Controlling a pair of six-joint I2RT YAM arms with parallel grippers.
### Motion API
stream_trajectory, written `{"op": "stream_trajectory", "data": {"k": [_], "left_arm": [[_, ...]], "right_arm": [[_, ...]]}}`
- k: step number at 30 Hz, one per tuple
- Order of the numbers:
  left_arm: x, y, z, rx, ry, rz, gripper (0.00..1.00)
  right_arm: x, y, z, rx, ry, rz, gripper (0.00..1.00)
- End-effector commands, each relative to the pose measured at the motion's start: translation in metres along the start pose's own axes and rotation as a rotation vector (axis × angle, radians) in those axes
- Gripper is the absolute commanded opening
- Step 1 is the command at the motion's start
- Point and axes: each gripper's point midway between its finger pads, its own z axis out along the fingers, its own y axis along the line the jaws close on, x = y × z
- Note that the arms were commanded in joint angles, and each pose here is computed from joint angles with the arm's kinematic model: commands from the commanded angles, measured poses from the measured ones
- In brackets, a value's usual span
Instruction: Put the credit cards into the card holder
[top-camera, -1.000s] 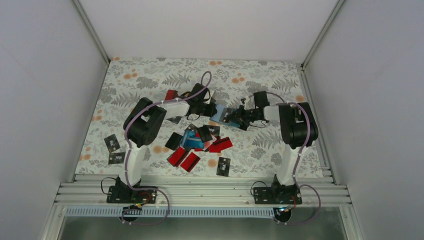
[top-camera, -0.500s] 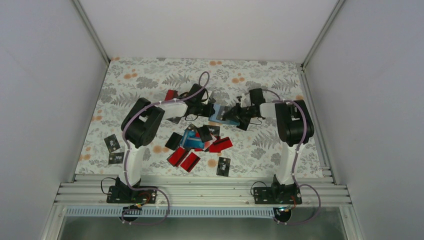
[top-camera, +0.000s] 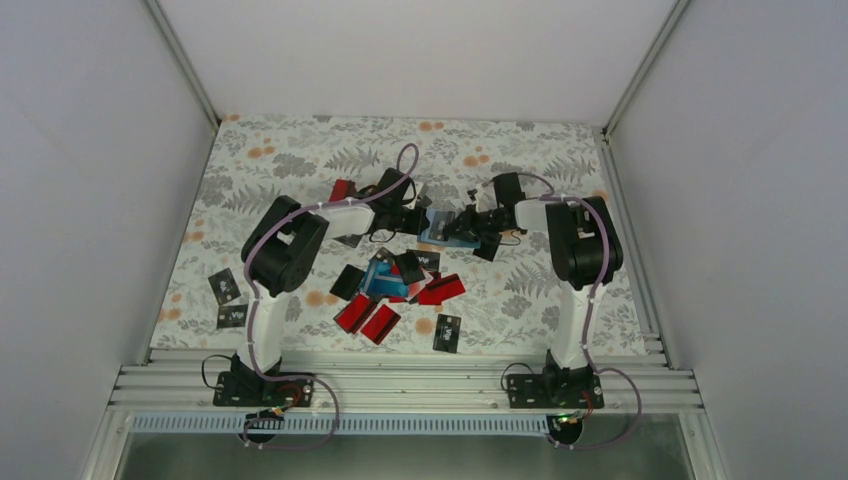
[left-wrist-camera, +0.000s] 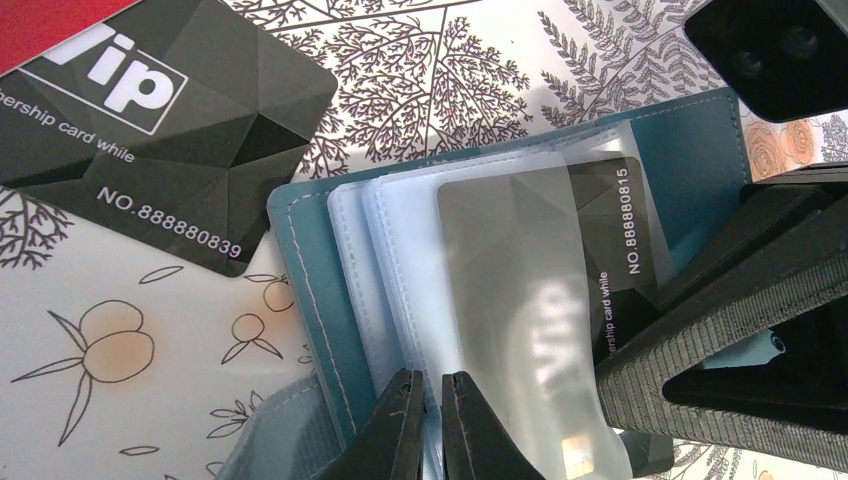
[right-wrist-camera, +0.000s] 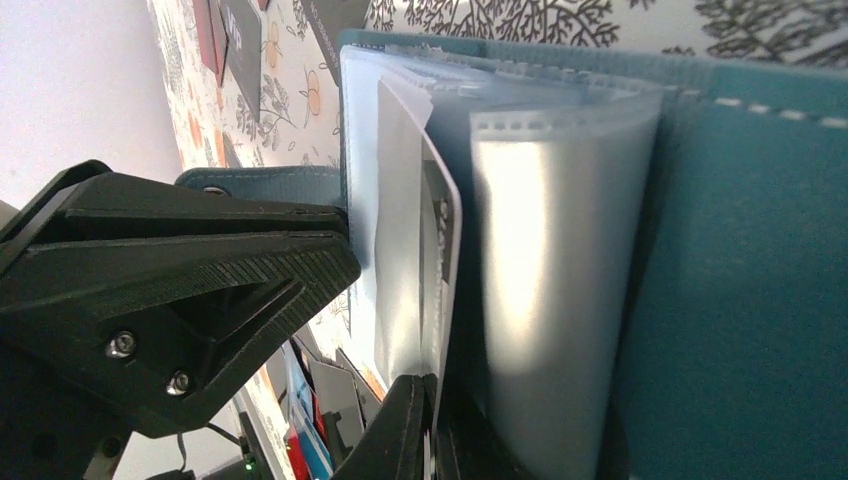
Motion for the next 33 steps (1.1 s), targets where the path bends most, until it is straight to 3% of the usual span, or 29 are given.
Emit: {"op": "stream_trajectory", "data": {"k": [1, 3, 12, 20, 33], "left_arm": [[0.052, 0.016, 0.008, -0.063, 0.164, -0.035, 0.07], [0.051, 0.016, 0.008, -0.064, 0.164, -0.031, 0.07], [0.049, 0.017, 0.007, -0.077, 0.162, -0.013, 0.07], [0.044, 0.018, 0.005, -0.089, 0.152, 0.004, 0.07], [0.044, 0.021, 0.009, -0.096, 0.149, 0.01, 0.06]], "right_arm": [[0.017, -0.015, 0.009, 0.085, 0.063, -0.006, 0.05], [0.017, -0.016, 0.01, 0.086, 0.081, -0.018, 0.05], [0.006, -0.012, 0.006, 0.124, 0.069, -0.047, 0.28], [-0.001, -0.019, -0.007, 0.258, 0.009, -0.043, 0.54], [-0.01, -0.013, -0.022, 0.435, -0.071, -0.077, 0.66]]}}
